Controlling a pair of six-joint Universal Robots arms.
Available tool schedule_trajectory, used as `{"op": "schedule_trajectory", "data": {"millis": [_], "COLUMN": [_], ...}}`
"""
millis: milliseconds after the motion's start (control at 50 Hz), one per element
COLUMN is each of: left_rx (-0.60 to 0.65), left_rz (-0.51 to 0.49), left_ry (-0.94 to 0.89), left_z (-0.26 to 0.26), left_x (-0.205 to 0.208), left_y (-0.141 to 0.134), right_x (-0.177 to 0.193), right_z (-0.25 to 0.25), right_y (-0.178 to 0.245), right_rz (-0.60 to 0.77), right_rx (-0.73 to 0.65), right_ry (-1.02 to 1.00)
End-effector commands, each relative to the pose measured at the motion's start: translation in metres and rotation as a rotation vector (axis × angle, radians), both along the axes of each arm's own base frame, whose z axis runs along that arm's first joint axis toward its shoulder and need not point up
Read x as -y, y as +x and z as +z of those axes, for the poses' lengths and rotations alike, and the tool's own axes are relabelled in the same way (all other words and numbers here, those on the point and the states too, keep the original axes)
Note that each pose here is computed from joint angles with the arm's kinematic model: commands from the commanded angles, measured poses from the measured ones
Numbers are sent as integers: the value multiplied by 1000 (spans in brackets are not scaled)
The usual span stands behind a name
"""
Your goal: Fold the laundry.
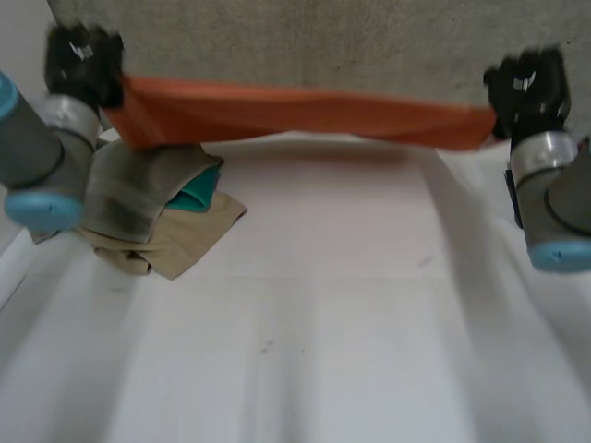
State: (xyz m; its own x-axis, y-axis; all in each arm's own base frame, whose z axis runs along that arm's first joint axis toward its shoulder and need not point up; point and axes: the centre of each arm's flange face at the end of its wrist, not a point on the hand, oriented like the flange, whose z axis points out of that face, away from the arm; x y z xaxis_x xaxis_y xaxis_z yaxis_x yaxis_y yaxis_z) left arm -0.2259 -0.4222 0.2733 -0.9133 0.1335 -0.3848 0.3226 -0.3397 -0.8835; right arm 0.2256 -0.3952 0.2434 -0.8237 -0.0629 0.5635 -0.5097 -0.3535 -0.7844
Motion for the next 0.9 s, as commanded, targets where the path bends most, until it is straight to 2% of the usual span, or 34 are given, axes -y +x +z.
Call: {"op": "schedule_trajectory", "data": {"millis": [20, 160, 240, 320, 380, 460, 560, 640, 780, 900], "left_rx": [129, 355, 474, 578, 620, 620, 612, 604, 557, 507], "left_rz": [-54, -54, -53, -72, -93, -121, -130, -116, -48, 68], "left_ry": [253, 415, 519, 698, 803, 860, 798, 725, 504, 318], "left_z": [-69, -87, -84, -77, -73, -69, -64, -61, -49, -43], "left_x": [-48, -96, -128, -172, -196, -208, -198, -174, -109, -44], "left_y": [4, 14, 22, 32, 36, 37, 32, 21, -8, -24], "right_x": [-27, -56, -83, -127, -138, -141, -132, -113, -56, -10], "right_z": [-66, -68, -56, -48, -44, -44, -51, -51, -47, -48], "right_y": [-23, -45, -58, -73, -80, -79, -76, -68, -44, -18], "right_rz": [22, 17, 19, 70, 106, 140, 136, 99, 9, -17], "right_rx": [-112, -286, -403, -554, -666, -730, -704, -672, -506, -382], "right_ry": [333, 560, 718, 923, 917, 854, 851, 796, 558, 325]}}
